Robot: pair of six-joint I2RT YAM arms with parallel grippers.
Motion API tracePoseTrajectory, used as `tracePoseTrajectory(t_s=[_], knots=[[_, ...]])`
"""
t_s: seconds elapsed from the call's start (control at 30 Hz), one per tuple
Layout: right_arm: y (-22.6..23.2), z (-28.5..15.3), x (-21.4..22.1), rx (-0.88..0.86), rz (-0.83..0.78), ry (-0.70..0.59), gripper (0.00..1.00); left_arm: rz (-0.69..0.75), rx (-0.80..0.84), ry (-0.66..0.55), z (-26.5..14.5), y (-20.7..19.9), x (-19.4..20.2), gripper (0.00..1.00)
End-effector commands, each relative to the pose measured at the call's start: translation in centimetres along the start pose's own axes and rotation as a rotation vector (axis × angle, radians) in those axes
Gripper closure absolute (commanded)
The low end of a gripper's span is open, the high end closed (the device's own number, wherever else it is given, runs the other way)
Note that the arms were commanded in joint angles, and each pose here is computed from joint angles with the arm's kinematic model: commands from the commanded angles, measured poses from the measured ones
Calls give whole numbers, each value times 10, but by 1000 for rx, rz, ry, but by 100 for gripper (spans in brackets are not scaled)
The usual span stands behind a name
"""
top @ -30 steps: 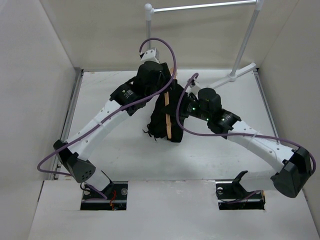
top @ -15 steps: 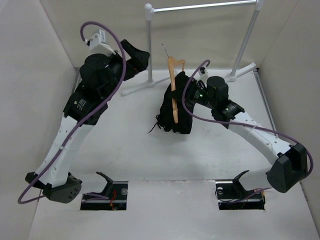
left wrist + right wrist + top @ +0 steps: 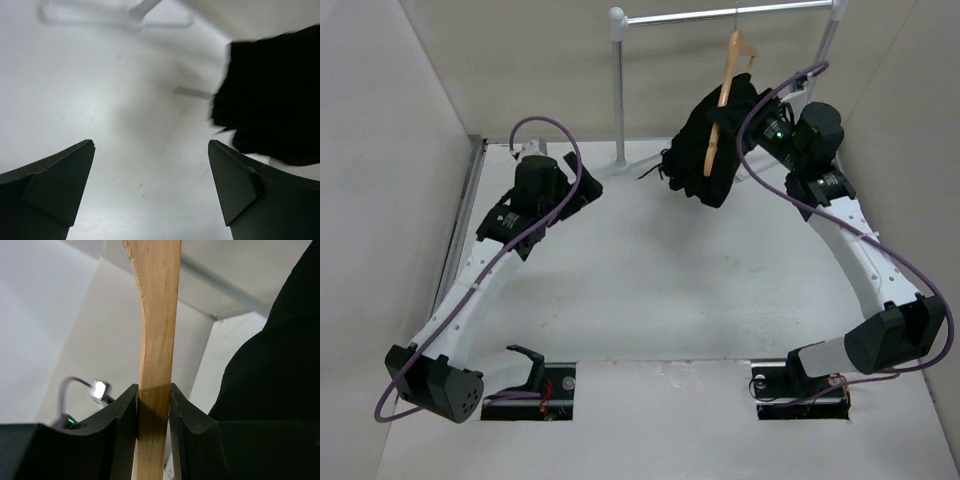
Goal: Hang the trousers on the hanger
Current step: Place the hanger at the clothesline.
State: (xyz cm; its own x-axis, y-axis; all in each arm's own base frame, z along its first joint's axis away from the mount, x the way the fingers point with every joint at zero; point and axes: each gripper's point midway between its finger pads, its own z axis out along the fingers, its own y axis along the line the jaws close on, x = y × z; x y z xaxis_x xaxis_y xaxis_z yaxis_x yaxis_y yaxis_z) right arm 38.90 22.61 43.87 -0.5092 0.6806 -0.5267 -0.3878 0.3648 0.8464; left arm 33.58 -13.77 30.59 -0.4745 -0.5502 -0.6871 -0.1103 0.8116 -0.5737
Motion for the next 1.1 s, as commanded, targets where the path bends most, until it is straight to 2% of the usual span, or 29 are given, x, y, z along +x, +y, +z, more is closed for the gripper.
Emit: tracePoseTrajectory(t_s=[0.0,0.2,0.47,0.9,1.0,1.07], knots=[[46,-5,-66,-152,-43,-169,92,-26,26,65,-2,8,25,0],[23,3,-114,-117,-22,-242,92,-28,-16,91,1,31,42,0],[3,18,-145,-97,-16,-254,92,-43,-27,66,1,43,29,0],[-65,45,-128,26,65,-208,91,-53,-68,92,11,59,43,0],[-73,47,-126,40,75,-201,88,-58,-76,97,13,62,45,0],[-79,48,-125,56,78,-200,82,-60,-79,101,14,63,47,0]])
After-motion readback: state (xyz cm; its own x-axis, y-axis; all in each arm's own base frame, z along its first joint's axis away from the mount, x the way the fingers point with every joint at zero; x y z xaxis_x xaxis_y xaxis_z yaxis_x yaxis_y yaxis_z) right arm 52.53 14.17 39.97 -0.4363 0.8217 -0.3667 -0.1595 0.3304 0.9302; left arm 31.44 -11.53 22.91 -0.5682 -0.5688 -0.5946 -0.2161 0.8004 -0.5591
